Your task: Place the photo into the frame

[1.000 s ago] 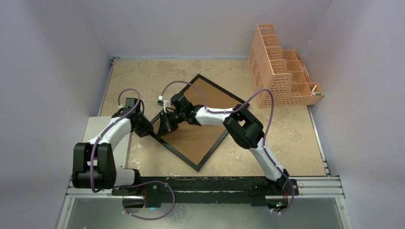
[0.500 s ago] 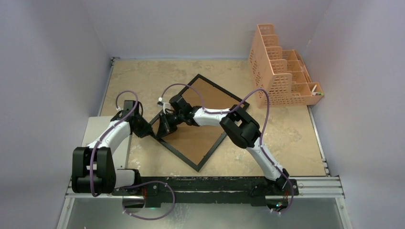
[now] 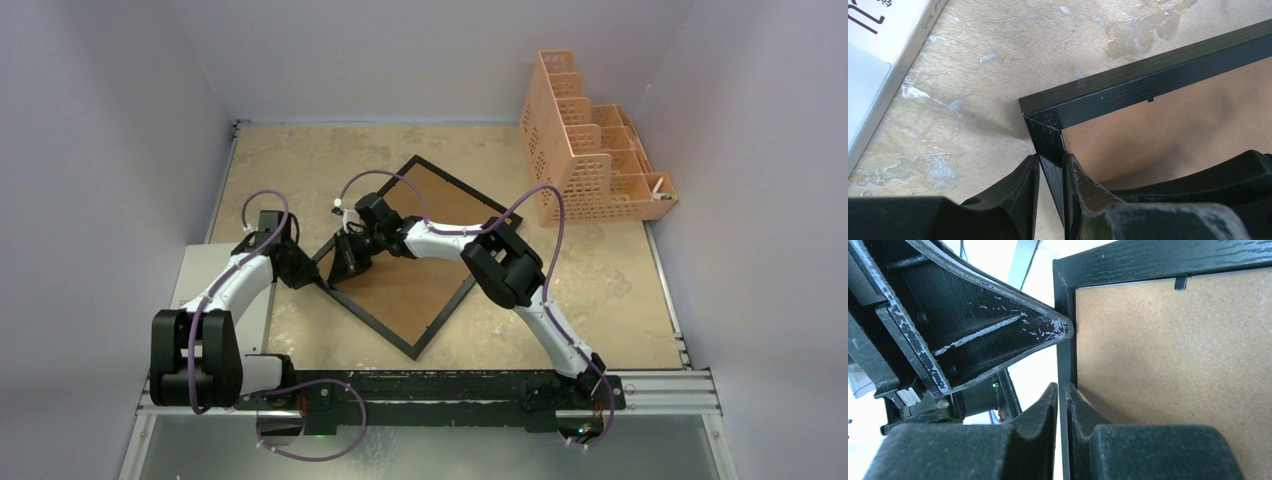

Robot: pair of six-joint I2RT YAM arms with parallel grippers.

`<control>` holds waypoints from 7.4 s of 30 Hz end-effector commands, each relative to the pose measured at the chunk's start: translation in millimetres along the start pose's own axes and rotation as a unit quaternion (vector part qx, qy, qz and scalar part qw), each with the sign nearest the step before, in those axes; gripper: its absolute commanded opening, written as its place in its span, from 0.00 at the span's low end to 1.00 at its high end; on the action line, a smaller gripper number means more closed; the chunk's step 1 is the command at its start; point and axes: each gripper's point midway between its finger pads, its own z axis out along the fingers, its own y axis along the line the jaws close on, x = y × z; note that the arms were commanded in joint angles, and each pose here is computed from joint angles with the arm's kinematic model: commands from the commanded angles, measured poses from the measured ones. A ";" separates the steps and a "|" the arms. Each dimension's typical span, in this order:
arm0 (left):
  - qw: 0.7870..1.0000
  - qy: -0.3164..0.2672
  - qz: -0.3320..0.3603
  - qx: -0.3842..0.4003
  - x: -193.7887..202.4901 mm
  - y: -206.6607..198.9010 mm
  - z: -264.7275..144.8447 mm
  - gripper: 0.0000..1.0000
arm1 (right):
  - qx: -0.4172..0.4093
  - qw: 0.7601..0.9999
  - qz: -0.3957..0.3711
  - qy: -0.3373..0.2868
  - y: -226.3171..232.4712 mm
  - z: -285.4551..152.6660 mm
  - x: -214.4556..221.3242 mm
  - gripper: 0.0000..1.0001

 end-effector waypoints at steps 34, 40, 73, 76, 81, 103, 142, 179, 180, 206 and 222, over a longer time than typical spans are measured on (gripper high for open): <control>0.999 0.030 0.012 -0.024 13.7 11.6 2.3 0.16 | 0.297 0.955 -0.007 -0.002 -130.8 -30.4 17.6 0.33; 0.999 0.024 0.023 0.002 4.6 -4.0 -3.7 0.18 | 0.210 0.971 -0.091 -0.067 -47.3 -65.1 -27.7 0.34; 0.980 0.161 0.084 0.086 59.0 -18.3 -9.9 0.54 | -0.002 0.982 -0.129 0.141 -7.1 -65.2 120.1 0.26; 0.982 0.158 0.081 0.071 59.2 -12.5 -5.4 0.49 | 0.016 0.982 -0.117 0.146 -15.8 -65.6 123.3 0.25; 0.985 0.141 0.083 0.047 52.7 -5.5 -3.6 0.42 | 0.047 0.982 -0.099 0.154 -31.7 -66.6 127.8 0.24; 0.986 0.137 0.086 0.046 48.5 -7.5 -1.7 0.38 | 0.056 0.991 -0.094 0.077 -37.3 -77.7 91.1 0.21; 0.987 0.132 0.089 0.036 45.5 -5.6 2.3 0.37 | -0.063 0.983 -0.154 0.082 39.7 -83.2 89.5 0.22; 0.986 0.134 0.091 0.029 46.3 -2.8 4.3 0.37 | -0.038 0.986 -0.102 0.127 6.3 -61.0 107.5 0.23; 0.986 0.135 0.091 0.029 46.3 -2.4 4.5 0.37 | -0.036 0.986 -0.099 0.130 4.3 -60.8 109.3 0.23; 0.987 0.133 0.090 0.028 46.0 -2.1 4.3 0.37 | 0.083 0.989 -0.004 0.126 -67.8 -61.3 115.0 0.20; 0.987 0.133 0.091 0.028 45.8 -2.3 5.0 0.37 | 0.128 0.987 0.016 0.095 -92.3 -65.9 105.2 0.20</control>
